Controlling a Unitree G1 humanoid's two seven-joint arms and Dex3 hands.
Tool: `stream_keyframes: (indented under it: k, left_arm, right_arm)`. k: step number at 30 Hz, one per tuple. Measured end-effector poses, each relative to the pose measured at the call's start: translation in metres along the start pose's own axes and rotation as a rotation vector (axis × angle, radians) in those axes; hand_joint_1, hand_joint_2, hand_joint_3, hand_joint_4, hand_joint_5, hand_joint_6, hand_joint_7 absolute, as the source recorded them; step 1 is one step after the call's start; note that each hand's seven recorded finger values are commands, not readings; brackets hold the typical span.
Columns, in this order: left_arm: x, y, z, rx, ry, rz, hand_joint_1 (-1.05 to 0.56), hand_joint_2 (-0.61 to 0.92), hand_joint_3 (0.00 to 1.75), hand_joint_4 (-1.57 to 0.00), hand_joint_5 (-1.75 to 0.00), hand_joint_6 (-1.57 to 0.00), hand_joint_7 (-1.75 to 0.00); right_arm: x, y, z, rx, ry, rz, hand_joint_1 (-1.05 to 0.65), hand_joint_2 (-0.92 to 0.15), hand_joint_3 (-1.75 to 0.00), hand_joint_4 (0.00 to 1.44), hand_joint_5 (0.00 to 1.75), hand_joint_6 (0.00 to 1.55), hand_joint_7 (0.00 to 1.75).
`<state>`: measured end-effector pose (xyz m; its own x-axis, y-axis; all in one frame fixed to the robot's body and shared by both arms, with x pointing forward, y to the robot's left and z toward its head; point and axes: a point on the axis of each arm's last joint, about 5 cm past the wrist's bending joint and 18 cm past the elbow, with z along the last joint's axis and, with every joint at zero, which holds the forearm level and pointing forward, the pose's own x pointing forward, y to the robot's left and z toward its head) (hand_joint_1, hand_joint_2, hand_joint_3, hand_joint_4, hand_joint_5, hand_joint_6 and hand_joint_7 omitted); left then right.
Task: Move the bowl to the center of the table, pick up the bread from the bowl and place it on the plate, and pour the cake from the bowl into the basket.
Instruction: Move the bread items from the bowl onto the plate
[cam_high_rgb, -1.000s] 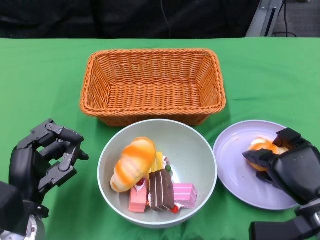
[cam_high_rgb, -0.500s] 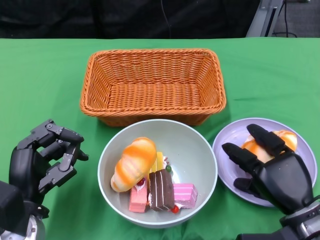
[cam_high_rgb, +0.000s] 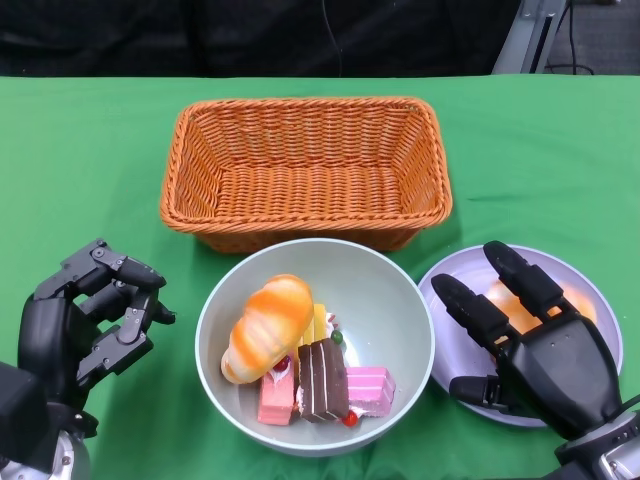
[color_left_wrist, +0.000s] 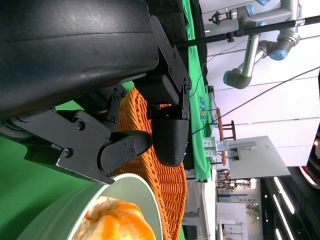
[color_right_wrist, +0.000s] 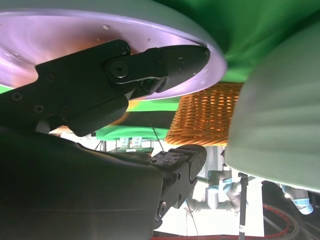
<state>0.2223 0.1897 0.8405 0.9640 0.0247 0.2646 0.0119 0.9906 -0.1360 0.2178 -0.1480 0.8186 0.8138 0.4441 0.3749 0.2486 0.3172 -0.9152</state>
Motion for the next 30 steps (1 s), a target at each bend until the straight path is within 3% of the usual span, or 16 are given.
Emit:
stream_keyframes:
  k: [15,20,23,30]
  left_arm:
    - [-0.001,0.0,-0.002,0.002,0.006,0.001,-0.07,0.72,0.83,-0.77,-1.56,-0.76,-1.33]
    - [-0.001,0.0,-0.001,0.005,0.004,-0.002,-0.07,0.71,0.84,-0.77,-1.55,-0.76,-1.33]
    - [-0.001,0.0,-0.001,0.006,0.004,-0.003,-0.07,0.71,0.84,-0.77,-1.55,-0.76,-1.32]
    - [0.0,-0.001,-0.002,0.001,0.005,-0.001,-0.07,0.71,0.83,-0.78,-1.54,-0.78,-1.31]
  right_arm:
    - [0.002,-0.006,0.004,0.043,-0.005,-0.019,-0.94,-0.92,-0.28,0.15,0.06,0.35,0.02]
    - [0.005,-0.01,0.006,0.165,-0.023,-0.074,-0.84,-0.92,-0.22,0.36,0.14,0.43,0.03]
    - [0.007,-0.015,0.015,0.235,-0.055,-0.127,-0.8,-0.92,-0.22,0.48,0.17,0.46,0.03]
    - [0.017,-0.036,0.032,0.323,-0.148,-0.193,-0.72,-0.92,-0.14,0.74,0.14,0.64,0.04]
